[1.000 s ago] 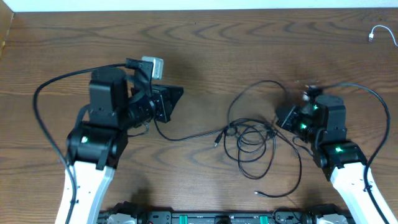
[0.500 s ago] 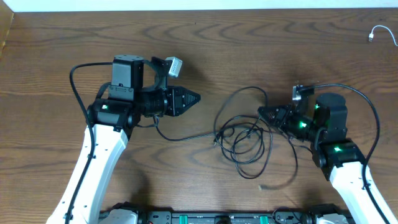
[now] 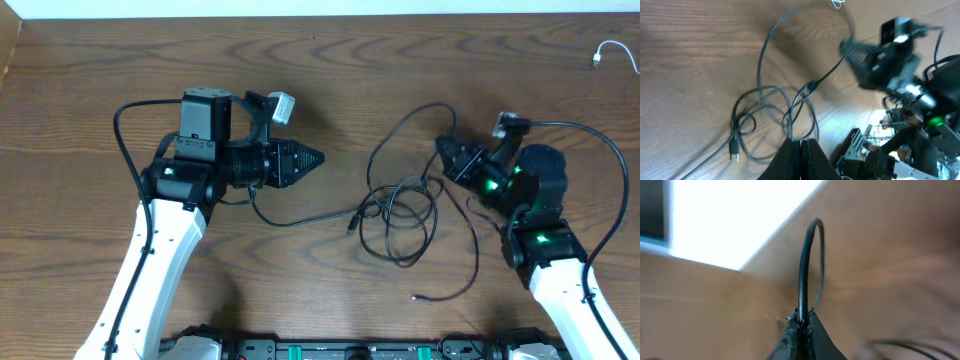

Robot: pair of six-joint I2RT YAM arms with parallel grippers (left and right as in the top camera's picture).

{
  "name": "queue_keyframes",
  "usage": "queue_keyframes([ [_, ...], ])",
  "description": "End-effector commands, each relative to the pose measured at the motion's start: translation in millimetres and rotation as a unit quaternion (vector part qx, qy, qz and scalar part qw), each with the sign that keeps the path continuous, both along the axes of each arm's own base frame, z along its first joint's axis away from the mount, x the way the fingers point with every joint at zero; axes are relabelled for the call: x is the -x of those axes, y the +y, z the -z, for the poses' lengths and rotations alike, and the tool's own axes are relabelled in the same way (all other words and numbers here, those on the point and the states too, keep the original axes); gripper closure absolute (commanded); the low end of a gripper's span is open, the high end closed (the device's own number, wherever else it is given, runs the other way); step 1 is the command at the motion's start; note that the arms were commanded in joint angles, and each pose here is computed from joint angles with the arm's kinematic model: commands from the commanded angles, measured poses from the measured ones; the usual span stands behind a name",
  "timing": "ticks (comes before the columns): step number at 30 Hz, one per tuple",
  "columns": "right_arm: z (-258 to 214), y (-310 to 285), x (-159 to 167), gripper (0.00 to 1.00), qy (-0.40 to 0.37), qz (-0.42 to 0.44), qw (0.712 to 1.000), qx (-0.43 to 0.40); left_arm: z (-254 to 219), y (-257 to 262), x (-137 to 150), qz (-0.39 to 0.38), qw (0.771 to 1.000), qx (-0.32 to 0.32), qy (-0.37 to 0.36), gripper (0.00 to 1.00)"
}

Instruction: Untangle cables

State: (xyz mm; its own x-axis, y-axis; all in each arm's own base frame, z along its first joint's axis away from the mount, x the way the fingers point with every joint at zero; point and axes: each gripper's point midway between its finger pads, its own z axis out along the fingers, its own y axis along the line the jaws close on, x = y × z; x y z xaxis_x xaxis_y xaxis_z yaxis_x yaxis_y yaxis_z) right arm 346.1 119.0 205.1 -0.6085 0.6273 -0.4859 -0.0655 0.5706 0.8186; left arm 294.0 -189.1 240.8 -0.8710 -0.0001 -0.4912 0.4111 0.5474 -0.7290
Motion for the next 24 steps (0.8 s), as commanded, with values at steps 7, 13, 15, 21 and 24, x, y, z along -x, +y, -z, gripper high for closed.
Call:
queue_keyframes([
  [7, -34.6, -13.7, -23.3, 0.99, -0.173, 0.025, 0.966, 0.189, -6.4, -3.7, 1.6, 0.012, 1.000, 0.007, -0.010, 0.92],
  [13, -8.3, -4.7, -27.7, 0.99, -0.102, 0.051, 0.983, 0.143, -6.5, -15.3, 9.4, 0.032, 0.999, 0.007, -0.010, 0.92],
  [15, 7.9, 34.3, -13.5, 0.99, -0.084, -0.049, 0.988, 0.116, -6.6, -18.9, 11.4, 0.037, 0.999, 0.006, -0.012, 0.92],
  [21, 84.1, 40.7, -12.6, 0.99, 0.035, -0.012, 0.985, 0.167, -7.0, -20.0, 11.6, 0.039, 0.999, 0.007, -0.014, 0.92],
  [24, 109.0, 38.7, -25.1, 0.99, 0.020, 0.013, 0.970, 0.243, -6.9, -20.0, 11.8, 0.039, 0.999, 0.007, -0.013, 0.92],
])
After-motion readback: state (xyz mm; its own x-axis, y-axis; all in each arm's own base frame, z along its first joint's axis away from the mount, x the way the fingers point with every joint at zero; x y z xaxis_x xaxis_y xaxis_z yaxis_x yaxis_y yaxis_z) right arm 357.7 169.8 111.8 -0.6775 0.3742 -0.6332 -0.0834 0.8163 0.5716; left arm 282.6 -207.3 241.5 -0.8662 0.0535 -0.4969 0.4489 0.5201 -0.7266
